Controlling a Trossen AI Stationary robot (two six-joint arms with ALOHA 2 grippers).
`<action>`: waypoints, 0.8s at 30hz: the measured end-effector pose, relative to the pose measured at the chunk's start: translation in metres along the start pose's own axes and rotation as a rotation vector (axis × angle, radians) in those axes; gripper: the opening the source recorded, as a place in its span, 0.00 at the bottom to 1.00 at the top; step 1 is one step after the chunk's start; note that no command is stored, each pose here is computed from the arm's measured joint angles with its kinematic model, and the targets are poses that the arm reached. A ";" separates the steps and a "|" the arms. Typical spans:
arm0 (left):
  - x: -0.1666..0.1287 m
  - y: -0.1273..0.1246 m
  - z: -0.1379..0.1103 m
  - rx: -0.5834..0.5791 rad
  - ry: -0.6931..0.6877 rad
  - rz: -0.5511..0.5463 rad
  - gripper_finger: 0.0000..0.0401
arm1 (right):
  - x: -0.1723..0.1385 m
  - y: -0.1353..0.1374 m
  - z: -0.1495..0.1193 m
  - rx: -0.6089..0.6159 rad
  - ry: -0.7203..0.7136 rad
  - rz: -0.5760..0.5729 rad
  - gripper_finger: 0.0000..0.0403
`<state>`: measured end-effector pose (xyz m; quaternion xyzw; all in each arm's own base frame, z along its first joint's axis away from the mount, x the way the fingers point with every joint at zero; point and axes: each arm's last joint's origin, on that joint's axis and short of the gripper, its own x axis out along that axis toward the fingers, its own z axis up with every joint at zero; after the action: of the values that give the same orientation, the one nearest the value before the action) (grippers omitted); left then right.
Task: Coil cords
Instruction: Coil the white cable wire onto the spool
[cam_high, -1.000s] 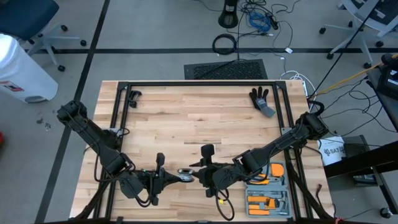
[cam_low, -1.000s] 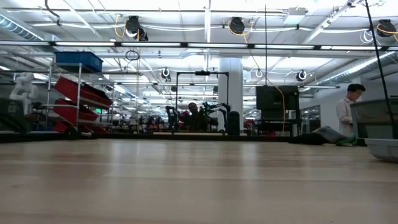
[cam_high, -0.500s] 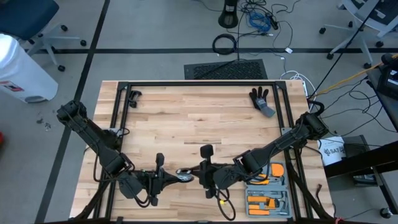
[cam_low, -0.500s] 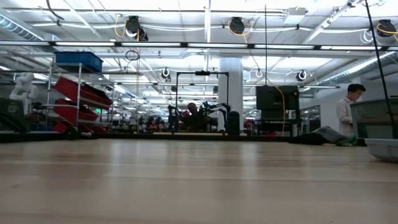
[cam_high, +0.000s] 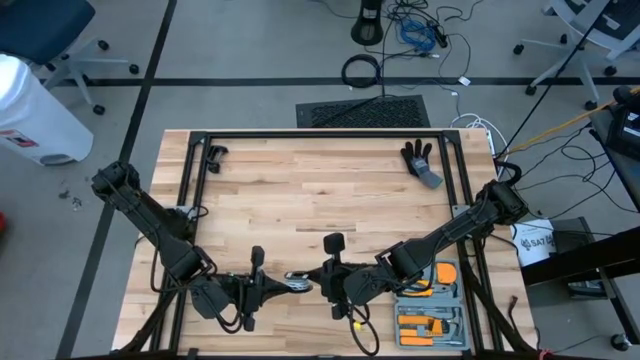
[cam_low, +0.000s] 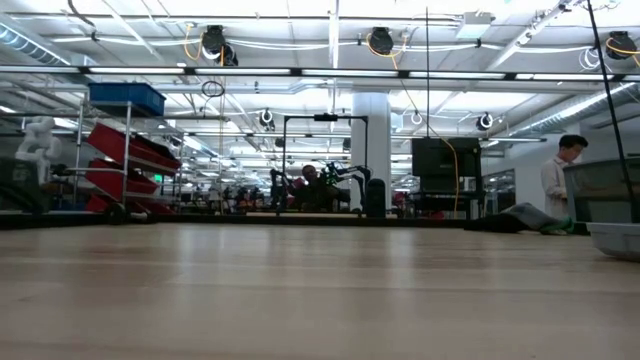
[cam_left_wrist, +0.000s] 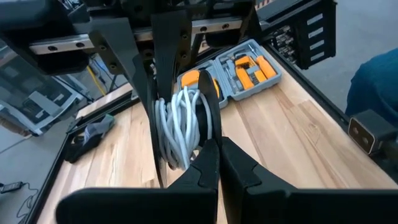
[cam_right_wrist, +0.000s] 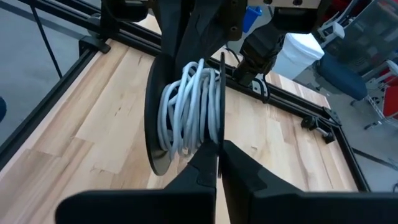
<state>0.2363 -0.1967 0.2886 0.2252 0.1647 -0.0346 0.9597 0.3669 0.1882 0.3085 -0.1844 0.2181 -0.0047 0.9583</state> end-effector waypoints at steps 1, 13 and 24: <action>0.000 0.000 0.001 -0.001 -0.008 0.000 0.00 | -0.001 0.000 0.000 0.002 0.004 0.001 0.00; -0.001 -0.001 0.004 -0.007 -0.030 0.012 0.00 | -0.040 -0.010 0.006 0.070 0.057 0.036 0.28; -0.001 -0.001 0.008 -0.034 -0.066 0.009 0.00 | -0.050 0.000 0.025 -0.010 -0.124 0.057 0.30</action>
<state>0.2371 -0.2010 0.2952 0.2085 0.1324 -0.0348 0.9684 0.3323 0.2019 0.3502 -0.1827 0.1636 0.0350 0.9688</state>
